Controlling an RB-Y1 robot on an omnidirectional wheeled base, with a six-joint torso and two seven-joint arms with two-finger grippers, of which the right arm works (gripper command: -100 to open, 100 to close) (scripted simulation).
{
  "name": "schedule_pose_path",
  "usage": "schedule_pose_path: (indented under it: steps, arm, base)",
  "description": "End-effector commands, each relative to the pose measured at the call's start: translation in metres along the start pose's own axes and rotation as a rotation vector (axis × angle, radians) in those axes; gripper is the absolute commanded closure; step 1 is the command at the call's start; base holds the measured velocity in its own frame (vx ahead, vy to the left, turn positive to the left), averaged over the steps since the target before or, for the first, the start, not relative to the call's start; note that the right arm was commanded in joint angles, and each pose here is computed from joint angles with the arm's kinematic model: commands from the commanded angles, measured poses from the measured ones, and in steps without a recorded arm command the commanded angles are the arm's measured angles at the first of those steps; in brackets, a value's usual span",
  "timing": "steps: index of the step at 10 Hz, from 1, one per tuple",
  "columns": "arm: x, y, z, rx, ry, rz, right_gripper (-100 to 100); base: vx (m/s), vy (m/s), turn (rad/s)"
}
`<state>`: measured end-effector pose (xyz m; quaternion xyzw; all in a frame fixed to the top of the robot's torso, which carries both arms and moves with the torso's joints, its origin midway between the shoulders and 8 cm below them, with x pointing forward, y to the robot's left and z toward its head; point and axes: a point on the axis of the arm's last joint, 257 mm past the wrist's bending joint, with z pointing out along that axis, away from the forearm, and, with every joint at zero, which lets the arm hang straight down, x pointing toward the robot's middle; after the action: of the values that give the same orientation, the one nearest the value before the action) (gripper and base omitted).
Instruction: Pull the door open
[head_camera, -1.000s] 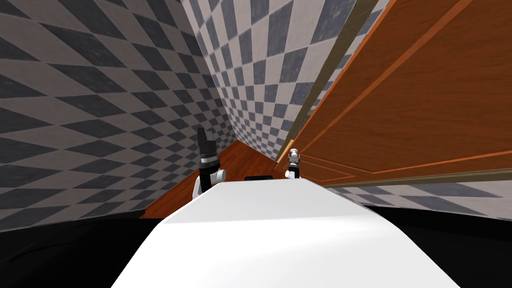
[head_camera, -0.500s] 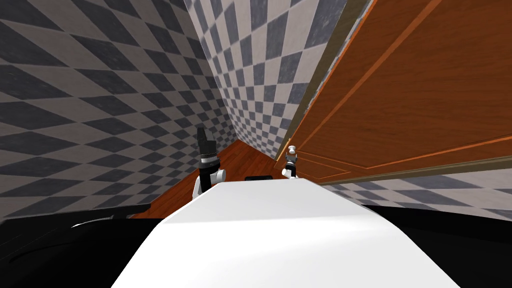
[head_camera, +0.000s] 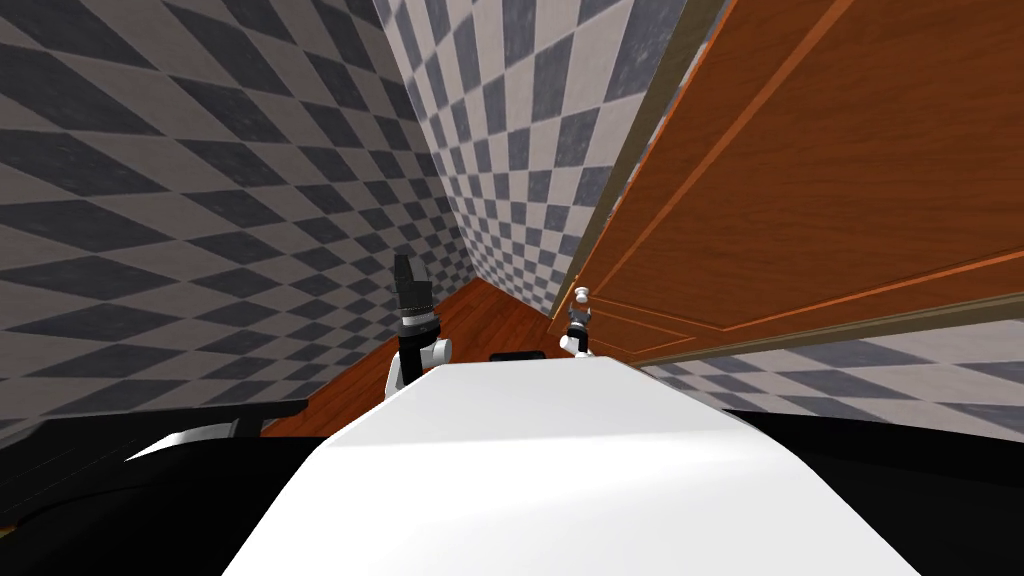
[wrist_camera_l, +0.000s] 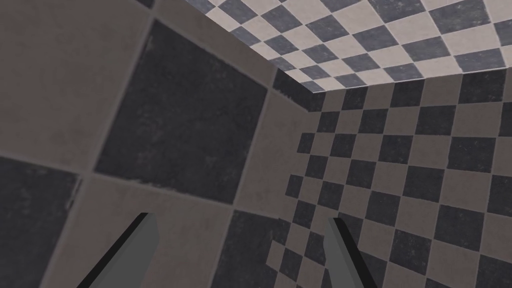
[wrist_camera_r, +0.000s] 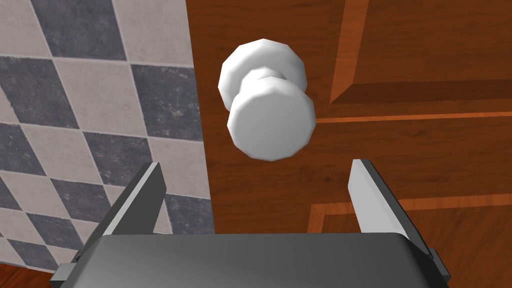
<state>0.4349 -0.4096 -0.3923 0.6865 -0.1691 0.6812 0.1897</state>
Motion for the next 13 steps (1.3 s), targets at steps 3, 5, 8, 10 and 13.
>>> schedule_pose_path:
  steps: [3,5,8,10,13]
  arm:
    - [-0.002,0.026,0.0026,-0.017,0.000,0.000,-100]
    - [-0.002,0.055,0.0048,-0.036,0.000,0.000,-100]
    - [-0.002,0.068,0.0047,-0.045,-0.001,-0.002,-100]
    - [-0.002,0.068,0.0047,-0.045,-0.001,-0.002,100]
    - [-0.002,0.068,0.0047,-0.045,-0.001,-0.002,100]
  base:
    - [0.100,-0.006,0.059]
    - [0.117,-0.003,0.078]
    - [0.116,-0.027,0.055]
    - [-0.015,-0.005,-0.020]
    - [-0.012,0.002,0.006]
